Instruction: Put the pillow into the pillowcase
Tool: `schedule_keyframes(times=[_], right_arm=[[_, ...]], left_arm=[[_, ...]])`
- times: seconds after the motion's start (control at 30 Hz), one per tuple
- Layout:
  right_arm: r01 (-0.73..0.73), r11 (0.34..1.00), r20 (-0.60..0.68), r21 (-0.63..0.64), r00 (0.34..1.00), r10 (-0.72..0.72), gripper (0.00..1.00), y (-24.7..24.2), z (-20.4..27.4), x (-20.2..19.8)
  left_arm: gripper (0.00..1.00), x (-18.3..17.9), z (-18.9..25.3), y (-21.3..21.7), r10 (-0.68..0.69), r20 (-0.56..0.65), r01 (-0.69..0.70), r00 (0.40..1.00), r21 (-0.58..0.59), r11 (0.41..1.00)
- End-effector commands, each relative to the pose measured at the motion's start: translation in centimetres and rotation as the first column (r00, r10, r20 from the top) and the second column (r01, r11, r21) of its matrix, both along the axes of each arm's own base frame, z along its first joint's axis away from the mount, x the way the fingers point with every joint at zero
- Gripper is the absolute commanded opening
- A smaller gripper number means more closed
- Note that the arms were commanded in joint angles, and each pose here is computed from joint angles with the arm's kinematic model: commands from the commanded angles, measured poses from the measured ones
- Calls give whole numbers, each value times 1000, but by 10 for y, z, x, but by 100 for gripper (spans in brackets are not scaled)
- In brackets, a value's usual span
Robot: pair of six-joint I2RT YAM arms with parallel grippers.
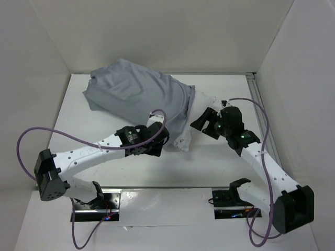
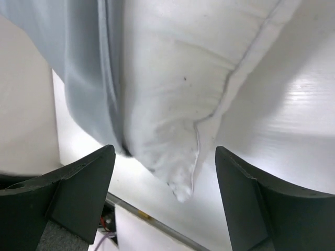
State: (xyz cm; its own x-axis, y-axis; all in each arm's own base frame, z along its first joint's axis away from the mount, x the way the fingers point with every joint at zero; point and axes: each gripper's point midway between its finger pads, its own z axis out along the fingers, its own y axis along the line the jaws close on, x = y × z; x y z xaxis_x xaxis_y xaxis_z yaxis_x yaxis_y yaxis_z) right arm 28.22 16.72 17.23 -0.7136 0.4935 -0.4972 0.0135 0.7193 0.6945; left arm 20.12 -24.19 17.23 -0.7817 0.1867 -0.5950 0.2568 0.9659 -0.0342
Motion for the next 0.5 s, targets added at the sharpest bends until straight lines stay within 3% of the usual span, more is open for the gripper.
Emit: schedule_keyframes(times=[0.0, 0.07, 0.13, 0.37, 0.47], right_arm=[[31, 994, 2, -108, 1000, -31, 84, -23, 0, -19], [30, 993, -8, -112, 999, -31, 84, -24, -3, -22], [19, 994, -19, -108, 1000, -21, 84, -23, -7, -25], [13, 989, -26, -148, 1000, -17, 84, -27, -7, -21], [13, 987, -31, -163, 999, -19, 85, -29, -11, -19]], left_arm=[[65, -5, -26, -13, 18, 6, -17, 1000, -86, 996], [80, 0, -39, -32, -18, 41, 24, 999, -147, 989], [85, 3, -64, -35, -31, 49, 37, 998, -122, 992], [86, 45, -100, -60, 33, 186, -4, 982, -158, 987], [85, 68, -109, -54, 144, 207, -110, 968, -167, 980]])
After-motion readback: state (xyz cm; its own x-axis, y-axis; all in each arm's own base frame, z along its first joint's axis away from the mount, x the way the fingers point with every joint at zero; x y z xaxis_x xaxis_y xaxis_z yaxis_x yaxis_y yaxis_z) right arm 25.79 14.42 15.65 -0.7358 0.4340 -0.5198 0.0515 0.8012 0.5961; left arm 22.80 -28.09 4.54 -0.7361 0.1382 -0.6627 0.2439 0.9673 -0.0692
